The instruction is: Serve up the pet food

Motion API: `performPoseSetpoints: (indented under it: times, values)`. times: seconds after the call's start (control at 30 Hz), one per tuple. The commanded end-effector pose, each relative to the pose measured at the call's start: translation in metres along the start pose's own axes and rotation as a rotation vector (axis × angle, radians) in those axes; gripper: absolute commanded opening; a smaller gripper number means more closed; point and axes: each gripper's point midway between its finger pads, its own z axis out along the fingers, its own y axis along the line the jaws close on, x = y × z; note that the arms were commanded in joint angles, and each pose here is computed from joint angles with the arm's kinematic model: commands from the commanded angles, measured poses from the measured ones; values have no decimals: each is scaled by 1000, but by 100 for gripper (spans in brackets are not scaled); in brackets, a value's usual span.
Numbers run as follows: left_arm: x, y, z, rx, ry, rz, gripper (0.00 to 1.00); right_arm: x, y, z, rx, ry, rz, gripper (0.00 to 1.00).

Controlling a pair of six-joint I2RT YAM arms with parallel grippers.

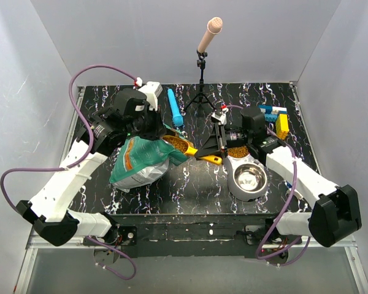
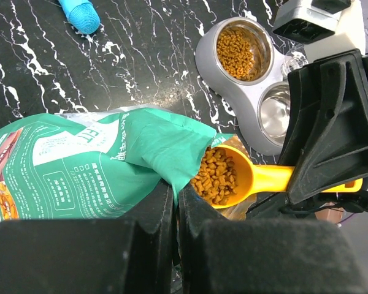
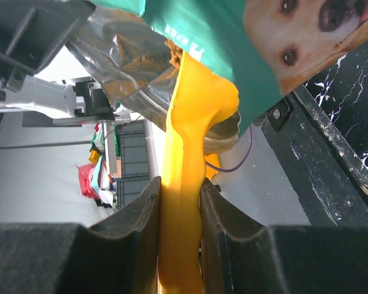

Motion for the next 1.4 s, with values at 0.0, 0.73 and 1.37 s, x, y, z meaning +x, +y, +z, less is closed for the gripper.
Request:
performPoseSetpoints:
  times: [0.0, 0.73, 1.37]
  values:
    - [-81, -51, -47, 234, -339, -9, 0, -7, -21, 4, 111, 19, 89, 1]
    - [-81, -60, -39, 272, -310, -5, 0, 9, 44, -35, 49, -150, -120, 1]
    - [-77, -69, -32, 326, -293, -26, 0, 28, 6, -42, -18, -158, 0, 1]
